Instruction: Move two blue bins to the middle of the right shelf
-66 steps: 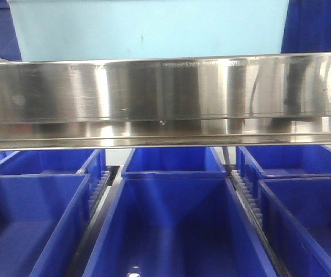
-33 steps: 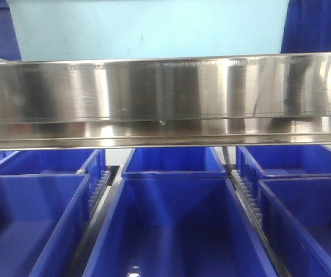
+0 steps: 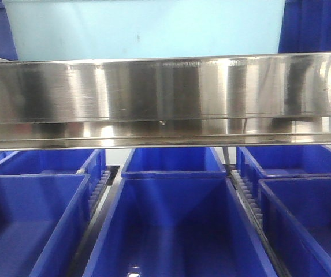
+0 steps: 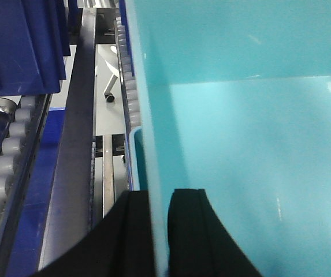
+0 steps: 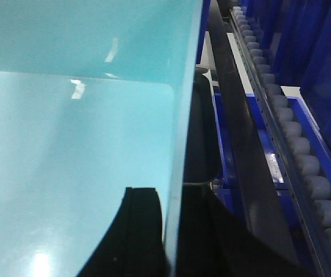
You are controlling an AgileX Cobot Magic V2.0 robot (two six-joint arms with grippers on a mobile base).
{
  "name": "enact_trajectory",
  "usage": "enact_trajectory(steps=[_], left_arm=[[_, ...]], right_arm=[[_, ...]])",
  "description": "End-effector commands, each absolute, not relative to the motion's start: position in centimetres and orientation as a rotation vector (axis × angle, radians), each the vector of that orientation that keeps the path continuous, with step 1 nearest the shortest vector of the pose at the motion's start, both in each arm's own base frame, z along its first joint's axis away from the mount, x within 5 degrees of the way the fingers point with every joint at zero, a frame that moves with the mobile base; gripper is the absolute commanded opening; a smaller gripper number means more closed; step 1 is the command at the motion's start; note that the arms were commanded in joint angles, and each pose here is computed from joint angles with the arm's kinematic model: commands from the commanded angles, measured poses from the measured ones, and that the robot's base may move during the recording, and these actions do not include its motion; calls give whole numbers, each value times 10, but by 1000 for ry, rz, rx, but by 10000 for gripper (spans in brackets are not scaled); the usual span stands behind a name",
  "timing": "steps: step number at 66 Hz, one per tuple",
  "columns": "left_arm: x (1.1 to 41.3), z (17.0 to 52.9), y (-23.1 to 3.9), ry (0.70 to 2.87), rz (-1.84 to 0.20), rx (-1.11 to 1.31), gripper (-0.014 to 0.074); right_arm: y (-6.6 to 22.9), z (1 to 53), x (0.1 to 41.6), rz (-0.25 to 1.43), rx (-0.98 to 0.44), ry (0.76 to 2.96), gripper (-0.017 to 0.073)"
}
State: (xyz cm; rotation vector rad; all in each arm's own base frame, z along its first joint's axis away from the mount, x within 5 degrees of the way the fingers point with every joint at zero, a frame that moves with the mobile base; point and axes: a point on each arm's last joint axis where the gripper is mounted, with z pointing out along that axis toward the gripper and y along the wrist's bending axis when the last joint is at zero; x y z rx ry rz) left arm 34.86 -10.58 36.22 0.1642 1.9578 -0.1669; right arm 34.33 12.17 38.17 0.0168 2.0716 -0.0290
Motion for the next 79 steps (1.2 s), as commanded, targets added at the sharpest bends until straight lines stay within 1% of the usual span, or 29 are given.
enact_trajectory(steps=[1,5,9,16,18,20,21,22,24,28,29,34,39,50,57,62,68,74,79], left_arm=[[347,376,-118,1838,-247,196,-111],[347,375,-118,1842,-245,195,-90],[347,375,-118,1842,-245,195,-26],[347,375,-118,1842,-245,195,178],[347,375,-118,1842,-245,195,247],[347,375,-118,1844,-245,195,298],[347,375,-118,1843,-245,195,321],[347,375,-118,1843,-245,195,331],[347,375,-118,1843,-245,195,379],[347,375,-118,1843,-245,195,426],[347,375,-118,1843,-245,195,433],[346,377,-117,1840,-245,194,441],[344,380,-117,1833,-246,192,441],[332,395,-111,1831,-233,173,436],[328,406,-103,1951,-158,123,411],[327,416,-98,2032,-104,86,410],[329,430,-95,2142,-72,19,410],[331,435,-95,2262,-53,-30,410],[332,434,-99,2362,-48,8,410]], right_arm=[[138,393,344,106,-67,1963,-159],[138,392,344,105,-66,1964,-159],[138,392,344,105,-66,1964,-159],[137,391,343,86,-56,1982,-159],[136,390,343,78,-51,1990,-141],[135,390,343,72,-47,1997,-113],[135,389,343,68,-45,2000,-90],[135,389,342,65,-43,2003,-47],[134,389,342,62,-38,2008,19],[134,389,342,62,-39,2008,171],[134,389,342,62,-39,2008,227],[134,391,342,62,-36,2004,377],[134,392,342,63,-34,2001,455],[129,408,339,40,33,2014,453],[126,421,335,80,123,2051,453],[124,427,329,98,188,2120,453],[121,433,324,154,192,2208,453],[113,437,321,201,177,2285,453],[103,433,319,213,214,2371,453]])
